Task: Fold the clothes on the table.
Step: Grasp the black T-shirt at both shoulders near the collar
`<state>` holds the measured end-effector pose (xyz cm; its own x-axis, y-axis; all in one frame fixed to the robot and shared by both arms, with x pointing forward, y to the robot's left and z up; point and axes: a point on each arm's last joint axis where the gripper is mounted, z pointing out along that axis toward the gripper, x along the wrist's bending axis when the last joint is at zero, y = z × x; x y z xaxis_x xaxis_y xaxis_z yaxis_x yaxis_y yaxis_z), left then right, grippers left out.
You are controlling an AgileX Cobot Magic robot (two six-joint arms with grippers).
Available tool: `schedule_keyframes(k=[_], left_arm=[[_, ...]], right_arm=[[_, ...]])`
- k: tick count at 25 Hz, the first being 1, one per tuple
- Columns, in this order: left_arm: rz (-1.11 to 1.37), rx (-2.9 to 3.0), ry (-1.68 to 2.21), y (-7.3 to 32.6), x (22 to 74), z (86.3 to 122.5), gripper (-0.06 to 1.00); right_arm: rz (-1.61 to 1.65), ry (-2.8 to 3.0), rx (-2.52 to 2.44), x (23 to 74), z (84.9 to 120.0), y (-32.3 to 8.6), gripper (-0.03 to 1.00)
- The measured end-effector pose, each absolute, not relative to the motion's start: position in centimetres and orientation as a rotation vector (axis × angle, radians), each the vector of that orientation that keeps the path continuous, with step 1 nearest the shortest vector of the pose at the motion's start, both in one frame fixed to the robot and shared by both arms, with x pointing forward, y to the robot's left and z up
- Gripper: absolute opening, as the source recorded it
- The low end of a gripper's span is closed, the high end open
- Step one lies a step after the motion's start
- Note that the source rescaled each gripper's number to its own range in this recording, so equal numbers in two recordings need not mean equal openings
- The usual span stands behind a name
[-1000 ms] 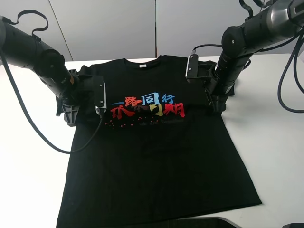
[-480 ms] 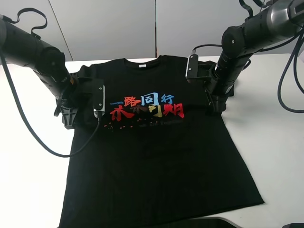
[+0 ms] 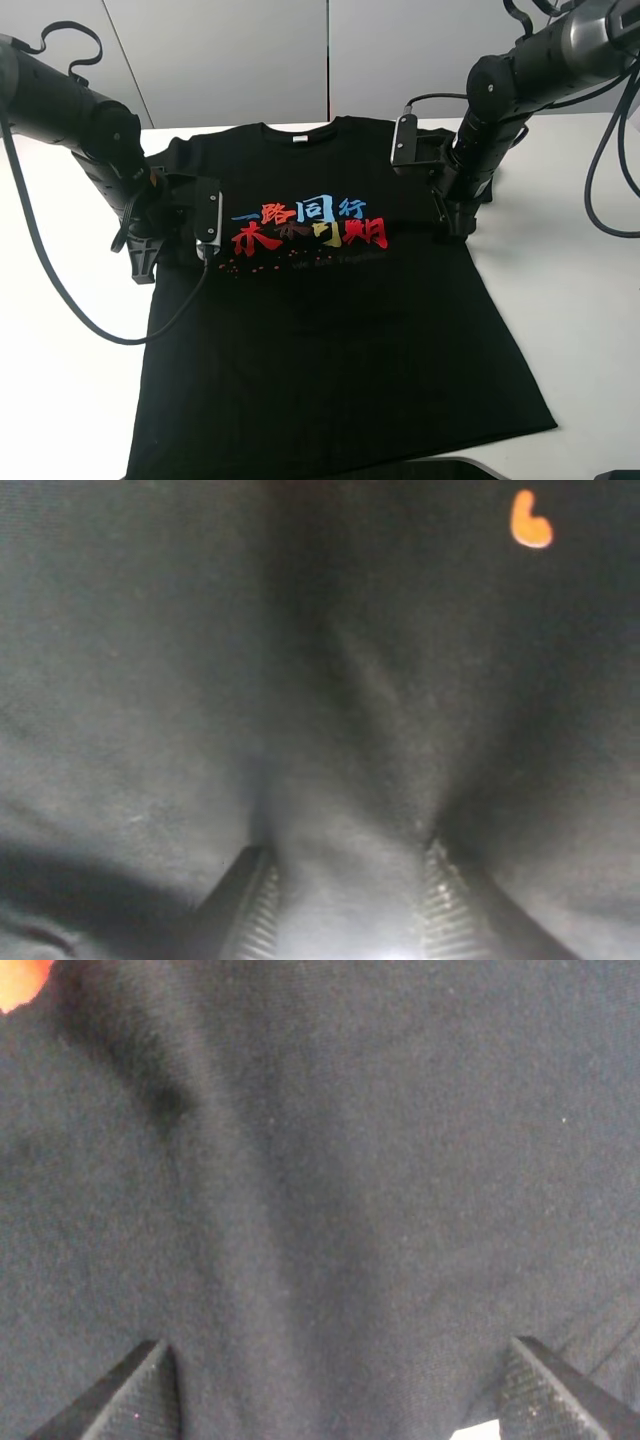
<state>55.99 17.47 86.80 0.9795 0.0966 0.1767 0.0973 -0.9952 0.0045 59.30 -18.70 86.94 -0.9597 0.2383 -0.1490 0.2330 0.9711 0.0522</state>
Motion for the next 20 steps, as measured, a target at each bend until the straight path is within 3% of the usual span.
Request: schedule_keyframes(k=[4, 10, 20], left_arm=[[-0.278, -3.121, -0.148, 17.42, 55.97, 86.8, 0.46], [-0.321, -3.122, -0.118, 17.38, 56.22, 86.85, 0.64], [-0.256, -3.099, -0.105, 17.46, 56.27, 85.88, 0.65]], right_arm=[[0.051, 2.965, 0.357, 59.3, 86.94, -18.7, 0.73], [0.051, 2.965, 0.353, 59.3, 86.94, -18.7, 0.73], [0.066, 2.97, 0.376, 59.25, 86.92, -18.62, 0.73]])
